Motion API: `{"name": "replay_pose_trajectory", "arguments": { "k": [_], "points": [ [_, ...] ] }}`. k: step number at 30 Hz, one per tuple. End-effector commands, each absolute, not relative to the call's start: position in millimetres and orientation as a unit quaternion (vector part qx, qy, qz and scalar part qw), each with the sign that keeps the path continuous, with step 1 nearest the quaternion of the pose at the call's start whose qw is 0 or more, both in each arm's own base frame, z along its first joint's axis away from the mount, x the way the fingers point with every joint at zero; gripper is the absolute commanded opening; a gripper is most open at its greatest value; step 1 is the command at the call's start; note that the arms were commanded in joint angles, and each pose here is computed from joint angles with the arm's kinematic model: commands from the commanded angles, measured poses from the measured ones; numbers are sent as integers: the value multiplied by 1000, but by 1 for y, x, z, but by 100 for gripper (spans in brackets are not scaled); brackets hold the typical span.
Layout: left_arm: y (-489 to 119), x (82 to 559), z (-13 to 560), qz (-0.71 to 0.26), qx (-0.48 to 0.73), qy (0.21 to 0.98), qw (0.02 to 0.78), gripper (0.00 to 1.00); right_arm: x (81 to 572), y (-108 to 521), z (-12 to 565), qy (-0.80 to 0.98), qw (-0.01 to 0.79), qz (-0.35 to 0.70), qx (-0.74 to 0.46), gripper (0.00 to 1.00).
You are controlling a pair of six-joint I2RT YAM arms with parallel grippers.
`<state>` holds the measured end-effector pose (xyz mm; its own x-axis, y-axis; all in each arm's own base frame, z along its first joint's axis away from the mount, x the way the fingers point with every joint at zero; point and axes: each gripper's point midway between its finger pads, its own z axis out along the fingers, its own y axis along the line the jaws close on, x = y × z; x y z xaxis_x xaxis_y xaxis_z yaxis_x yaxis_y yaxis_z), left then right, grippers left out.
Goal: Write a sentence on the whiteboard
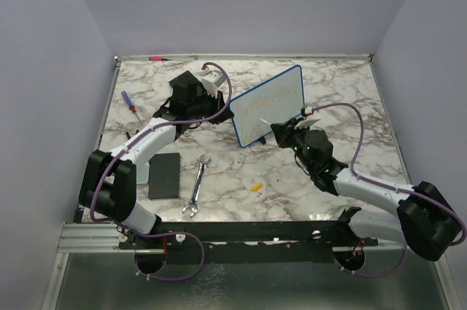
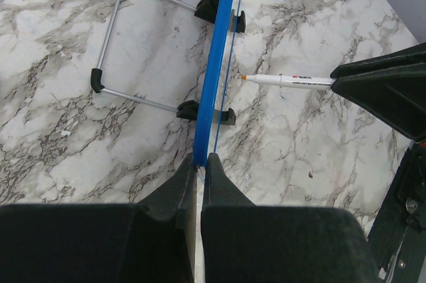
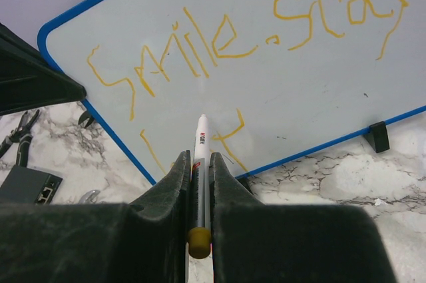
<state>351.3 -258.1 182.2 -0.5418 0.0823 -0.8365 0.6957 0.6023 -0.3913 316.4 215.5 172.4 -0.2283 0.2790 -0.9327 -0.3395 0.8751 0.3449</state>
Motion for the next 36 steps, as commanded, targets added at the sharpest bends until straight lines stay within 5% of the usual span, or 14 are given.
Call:
{"name": "replay_pose_trajectory", "arguments": {
  "k": [1,20,36],
  "points": [
    [-261,340,179,-375,251,801,394,0,317,222,173,743,620,250,-32,1],
    [-262,340,179,-375,251,801,394,0,328,229,179,735,629,252,-28,1],
    [-262,340,180,-375,251,801,394,0,318,220,130,775,589,227,-30,1]
  ]
}}
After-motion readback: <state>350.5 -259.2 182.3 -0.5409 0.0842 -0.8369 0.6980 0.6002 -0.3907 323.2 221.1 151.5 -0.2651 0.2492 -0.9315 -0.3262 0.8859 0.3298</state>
